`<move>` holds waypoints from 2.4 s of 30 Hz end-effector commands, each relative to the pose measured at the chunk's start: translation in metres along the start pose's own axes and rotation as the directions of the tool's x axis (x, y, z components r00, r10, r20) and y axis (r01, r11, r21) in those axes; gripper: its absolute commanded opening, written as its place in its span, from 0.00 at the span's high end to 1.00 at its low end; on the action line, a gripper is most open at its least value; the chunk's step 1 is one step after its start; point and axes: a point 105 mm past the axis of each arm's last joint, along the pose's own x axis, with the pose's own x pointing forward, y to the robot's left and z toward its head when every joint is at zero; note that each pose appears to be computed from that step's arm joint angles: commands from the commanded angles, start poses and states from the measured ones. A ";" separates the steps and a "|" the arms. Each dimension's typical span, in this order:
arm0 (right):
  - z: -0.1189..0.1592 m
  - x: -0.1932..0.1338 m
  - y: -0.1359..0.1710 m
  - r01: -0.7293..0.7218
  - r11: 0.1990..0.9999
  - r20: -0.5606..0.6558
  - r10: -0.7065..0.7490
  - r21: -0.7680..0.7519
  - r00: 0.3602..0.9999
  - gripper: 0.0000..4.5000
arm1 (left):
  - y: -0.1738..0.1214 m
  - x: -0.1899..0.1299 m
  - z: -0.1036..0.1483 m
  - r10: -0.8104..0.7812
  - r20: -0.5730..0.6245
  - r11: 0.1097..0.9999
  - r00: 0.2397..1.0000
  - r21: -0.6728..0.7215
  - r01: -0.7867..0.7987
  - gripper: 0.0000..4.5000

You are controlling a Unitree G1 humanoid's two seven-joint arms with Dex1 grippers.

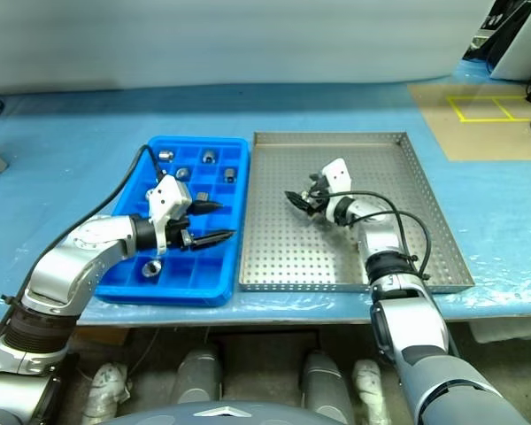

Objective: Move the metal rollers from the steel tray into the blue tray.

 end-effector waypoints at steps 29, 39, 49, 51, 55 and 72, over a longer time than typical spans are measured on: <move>-0.021 0.001 0.014 -0.019 0.999 -0.061 0.022 0.039 0.998 0.01 | -0.006 0.008 0.006 -0.028 0.016 0.999 0.999 0.037 0.027 0.19; 0.062 -0.010 0.033 -0.208 0.976 0.228 0.188 0.066 0.955 0.01 | -0.008 0.010 0.003 -0.030 0.018 0.999 0.999 0.029 0.030 0.19; 0.043 -0.031 0.022 -0.186 0.980 0.141 0.175 0.066 0.974 0.01 | -0.012 0.012 0.006 -0.031 0.023 0.999 0.999 0.025 0.030 0.19; 0.036 -0.037 0.021 -0.188 0.980 0.109 0.180 0.063 0.978 0.01 | -0.012 0.012 0.008 -0.033 0.026 0.999 0.999 0.027 0.032 0.19; 0.035 -0.054 0.039 -0.299 0.951 0.093 0.292 0.076 0.952 0.01 | -0.012 0.011 0.009 -0.033 0.020 0.999 0.999 0.026 0.032 0.19; -0.013 -0.046 0.064 -0.286 0.958 -0.022 0.286 0.026 0.958 0.01 | -0.011 0.014 0.011 -0.043 0.008 0.999 0.999 0.029 0.043 0.19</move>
